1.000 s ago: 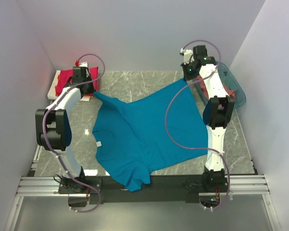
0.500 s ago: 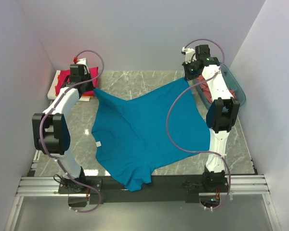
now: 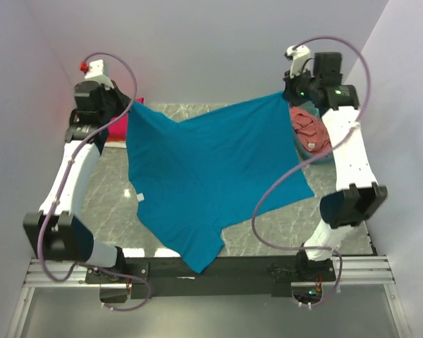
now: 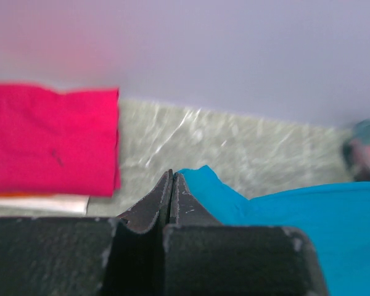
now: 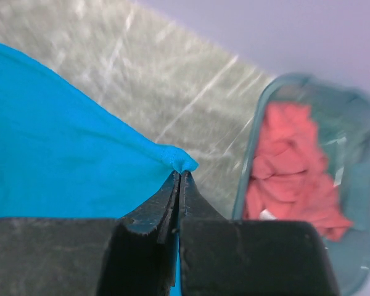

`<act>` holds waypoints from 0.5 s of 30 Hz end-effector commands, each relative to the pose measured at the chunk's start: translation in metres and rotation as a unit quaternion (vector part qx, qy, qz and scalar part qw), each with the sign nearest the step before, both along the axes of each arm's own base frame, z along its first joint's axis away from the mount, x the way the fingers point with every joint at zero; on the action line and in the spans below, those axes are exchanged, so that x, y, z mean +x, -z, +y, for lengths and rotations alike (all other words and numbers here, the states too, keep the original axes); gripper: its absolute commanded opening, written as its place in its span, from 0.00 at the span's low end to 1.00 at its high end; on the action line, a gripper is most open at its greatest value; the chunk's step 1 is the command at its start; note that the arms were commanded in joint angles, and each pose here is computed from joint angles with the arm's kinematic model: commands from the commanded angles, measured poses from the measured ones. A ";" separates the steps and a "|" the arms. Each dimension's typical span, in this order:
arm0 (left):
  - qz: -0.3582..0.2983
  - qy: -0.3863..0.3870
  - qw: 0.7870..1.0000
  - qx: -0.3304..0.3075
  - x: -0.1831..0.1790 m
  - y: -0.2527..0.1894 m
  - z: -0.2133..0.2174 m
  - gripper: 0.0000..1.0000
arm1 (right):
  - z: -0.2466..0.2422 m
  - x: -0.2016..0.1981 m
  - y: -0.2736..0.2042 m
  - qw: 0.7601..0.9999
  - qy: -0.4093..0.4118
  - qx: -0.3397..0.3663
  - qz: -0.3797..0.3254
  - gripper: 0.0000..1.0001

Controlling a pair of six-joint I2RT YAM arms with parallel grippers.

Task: Fold and stack the t-shirts
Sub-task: Flatten the tshirt out

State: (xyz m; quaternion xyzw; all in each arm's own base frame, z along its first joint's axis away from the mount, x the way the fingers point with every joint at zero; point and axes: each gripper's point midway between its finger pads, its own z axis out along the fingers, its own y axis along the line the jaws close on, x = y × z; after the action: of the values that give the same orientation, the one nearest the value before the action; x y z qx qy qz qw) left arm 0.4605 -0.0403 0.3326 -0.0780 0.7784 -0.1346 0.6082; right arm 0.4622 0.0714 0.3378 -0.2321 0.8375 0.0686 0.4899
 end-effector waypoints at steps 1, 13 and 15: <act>-0.130 0.011 0.991 -0.028 -0.033 -0.106 -0.006 0.00 | 0.000 -0.029 -0.080 0.995 -0.001 0.008 -0.095 0.00; -0.403 0.046 0.911 -0.076 -0.198 -0.323 -0.012 0.01 | -0.035 -0.181 -0.279 0.934 0.062 0.011 -0.353 0.00; -0.448 0.050 0.889 -0.081 -0.236 -0.347 -0.011 0.01 | -0.038 -0.200 -0.292 0.924 0.068 0.019 -0.376 0.00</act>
State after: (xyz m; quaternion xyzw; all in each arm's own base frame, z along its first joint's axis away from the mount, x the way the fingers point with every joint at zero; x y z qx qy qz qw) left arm 0.2884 -0.0488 0.6230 -0.0408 0.5051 -0.2224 0.8329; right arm 0.3017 0.0443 0.5948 -0.2004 0.6484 -0.0211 0.7341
